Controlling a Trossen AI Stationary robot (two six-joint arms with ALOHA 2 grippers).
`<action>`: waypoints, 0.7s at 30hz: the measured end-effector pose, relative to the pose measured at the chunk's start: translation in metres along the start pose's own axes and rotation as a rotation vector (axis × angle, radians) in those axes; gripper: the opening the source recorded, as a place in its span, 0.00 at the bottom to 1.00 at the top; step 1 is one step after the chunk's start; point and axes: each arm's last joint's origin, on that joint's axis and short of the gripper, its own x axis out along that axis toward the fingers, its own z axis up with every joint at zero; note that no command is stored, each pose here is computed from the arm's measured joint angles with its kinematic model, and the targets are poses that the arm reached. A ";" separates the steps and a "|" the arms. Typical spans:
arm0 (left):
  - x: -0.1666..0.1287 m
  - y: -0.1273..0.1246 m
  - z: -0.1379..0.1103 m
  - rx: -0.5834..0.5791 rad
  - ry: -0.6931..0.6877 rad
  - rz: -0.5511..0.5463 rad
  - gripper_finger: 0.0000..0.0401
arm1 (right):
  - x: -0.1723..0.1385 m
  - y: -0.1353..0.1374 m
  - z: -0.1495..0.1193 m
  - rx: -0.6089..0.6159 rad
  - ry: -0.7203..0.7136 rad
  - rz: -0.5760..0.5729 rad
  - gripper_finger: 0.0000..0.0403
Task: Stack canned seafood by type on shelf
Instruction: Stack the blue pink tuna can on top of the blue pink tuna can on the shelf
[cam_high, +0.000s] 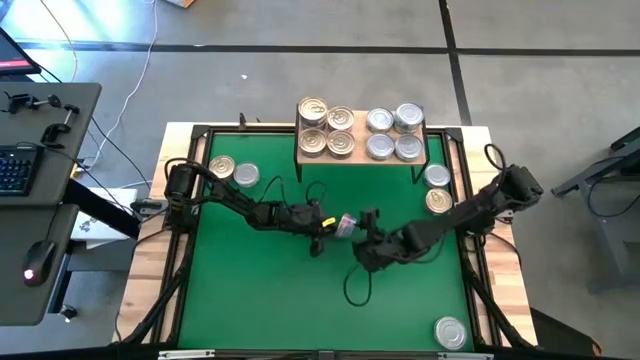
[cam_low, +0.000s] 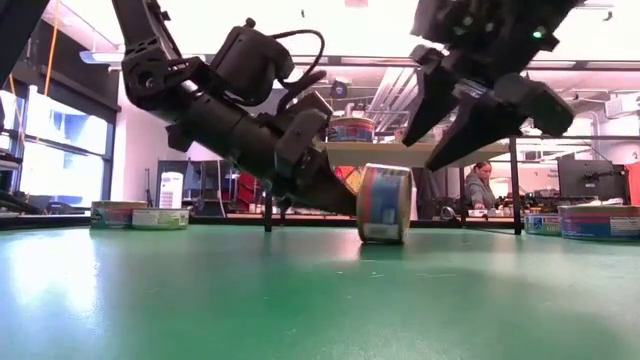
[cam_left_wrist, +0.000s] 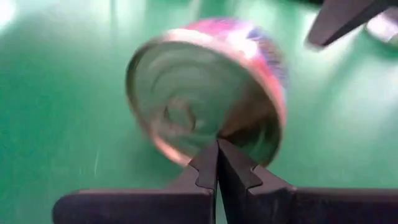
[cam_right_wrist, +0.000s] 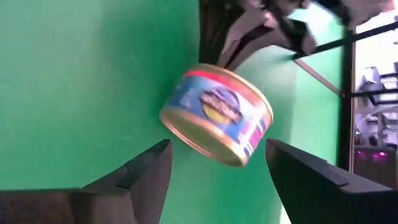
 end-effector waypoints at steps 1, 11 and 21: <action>0.000 0.000 0.002 -0.001 -0.020 -0.003 0.00 | 0.002 -0.006 0.000 -0.015 0.007 0.021 0.63; 0.000 0.002 0.009 0.043 -0.084 0.009 0.00 | 0.029 -0.048 -0.014 -0.169 0.089 0.075 0.69; -0.001 0.013 0.011 -0.047 -0.103 0.149 0.00 | 0.042 -0.058 -0.019 -0.098 0.044 0.235 0.74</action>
